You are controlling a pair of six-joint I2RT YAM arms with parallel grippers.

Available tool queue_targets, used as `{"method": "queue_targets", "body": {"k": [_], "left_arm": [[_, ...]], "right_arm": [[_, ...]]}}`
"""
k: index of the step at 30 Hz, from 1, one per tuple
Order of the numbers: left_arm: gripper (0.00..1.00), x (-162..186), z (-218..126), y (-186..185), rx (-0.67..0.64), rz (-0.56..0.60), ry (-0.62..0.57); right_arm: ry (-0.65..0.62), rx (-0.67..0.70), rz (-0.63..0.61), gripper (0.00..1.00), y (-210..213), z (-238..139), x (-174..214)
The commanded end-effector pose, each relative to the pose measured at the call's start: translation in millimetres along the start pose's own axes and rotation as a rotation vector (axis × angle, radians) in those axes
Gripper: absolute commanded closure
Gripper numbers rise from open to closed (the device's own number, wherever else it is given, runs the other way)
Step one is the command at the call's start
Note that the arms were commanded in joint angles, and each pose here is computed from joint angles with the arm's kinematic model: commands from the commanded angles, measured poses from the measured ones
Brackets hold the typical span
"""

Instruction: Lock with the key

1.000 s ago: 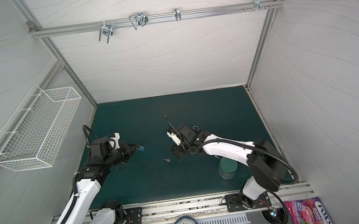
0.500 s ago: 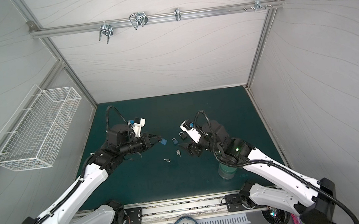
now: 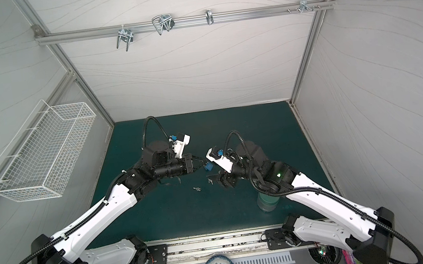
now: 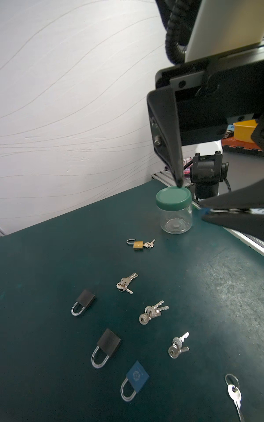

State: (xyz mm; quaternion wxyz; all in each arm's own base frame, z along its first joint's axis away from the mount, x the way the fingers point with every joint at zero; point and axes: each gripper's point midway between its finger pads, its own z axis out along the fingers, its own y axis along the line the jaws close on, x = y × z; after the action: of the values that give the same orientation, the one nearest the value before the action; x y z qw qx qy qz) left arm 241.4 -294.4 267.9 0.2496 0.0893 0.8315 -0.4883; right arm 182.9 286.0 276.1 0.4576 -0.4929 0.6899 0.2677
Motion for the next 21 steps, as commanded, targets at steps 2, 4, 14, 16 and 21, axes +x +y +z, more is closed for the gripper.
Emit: {"method": "queue_targets", "body": {"k": [2, 4, 14, 16, 21], "left_arm": [[1.0, -20, -7, -30, 0.07, 0.085, -0.075], [1.0, -19, -8, -32, 0.076, 0.089, -0.074], [1.0, -19, -8, -35, 0.092, 0.092, -0.068], [1.0, -19, -8, -35, 0.091, 0.091, -0.068], [1.0, -18, -8, -34, 0.085, 0.095, -0.067]], "right_arm": [[-0.032, 0.064, -0.039, 0.31, -11, 0, -11], [-0.023, 0.085, -0.039, 0.34, -15, 1, -8], [0.0, 0.044, -0.039, 0.48, -10, 13, -5], [0.003, 0.042, -0.037, 0.51, -10, 14, -5], [0.004, 0.047, -0.036, 0.58, -11, 17, -4]]}}
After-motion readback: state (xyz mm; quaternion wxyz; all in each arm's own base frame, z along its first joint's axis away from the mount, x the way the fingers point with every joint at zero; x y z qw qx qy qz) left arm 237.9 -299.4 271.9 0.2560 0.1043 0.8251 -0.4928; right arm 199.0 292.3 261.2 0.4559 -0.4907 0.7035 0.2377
